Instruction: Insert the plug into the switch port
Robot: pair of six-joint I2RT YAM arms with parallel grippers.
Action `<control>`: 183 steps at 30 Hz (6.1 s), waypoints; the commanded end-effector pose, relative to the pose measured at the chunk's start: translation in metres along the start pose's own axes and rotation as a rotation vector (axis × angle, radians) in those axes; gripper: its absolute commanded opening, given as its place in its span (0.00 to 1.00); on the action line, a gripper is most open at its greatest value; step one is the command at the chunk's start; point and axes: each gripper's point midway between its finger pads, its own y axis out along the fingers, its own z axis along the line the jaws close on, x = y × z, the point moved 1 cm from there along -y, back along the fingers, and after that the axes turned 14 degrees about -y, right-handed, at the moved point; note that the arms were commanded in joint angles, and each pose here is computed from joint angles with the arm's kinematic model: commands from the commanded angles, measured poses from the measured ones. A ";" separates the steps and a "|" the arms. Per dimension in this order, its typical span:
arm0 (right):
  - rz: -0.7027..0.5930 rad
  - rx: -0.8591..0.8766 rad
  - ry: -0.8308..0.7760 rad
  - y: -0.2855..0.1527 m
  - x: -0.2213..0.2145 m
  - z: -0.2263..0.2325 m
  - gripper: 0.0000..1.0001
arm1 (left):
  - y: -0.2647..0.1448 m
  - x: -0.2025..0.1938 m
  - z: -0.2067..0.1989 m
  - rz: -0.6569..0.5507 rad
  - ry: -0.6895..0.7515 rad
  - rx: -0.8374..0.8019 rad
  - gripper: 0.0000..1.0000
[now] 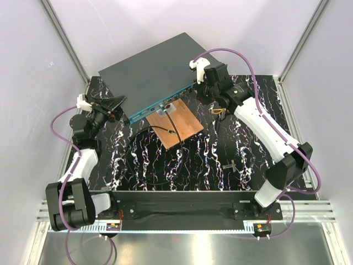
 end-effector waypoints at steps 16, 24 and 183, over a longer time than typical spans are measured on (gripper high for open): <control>-0.134 0.010 0.003 0.000 0.054 -0.007 0.00 | 0.005 -0.017 -0.039 0.056 0.166 -0.118 0.00; -0.161 0.020 0.016 0.005 0.069 -0.008 0.00 | 0.005 -0.017 -0.036 0.055 0.165 -0.112 0.00; 0.663 0.617 -0.739 -0.009 -0.319 0.093 0.58 | -0.111 -0.048 -0.099 0.171 1.220 0.092 0.98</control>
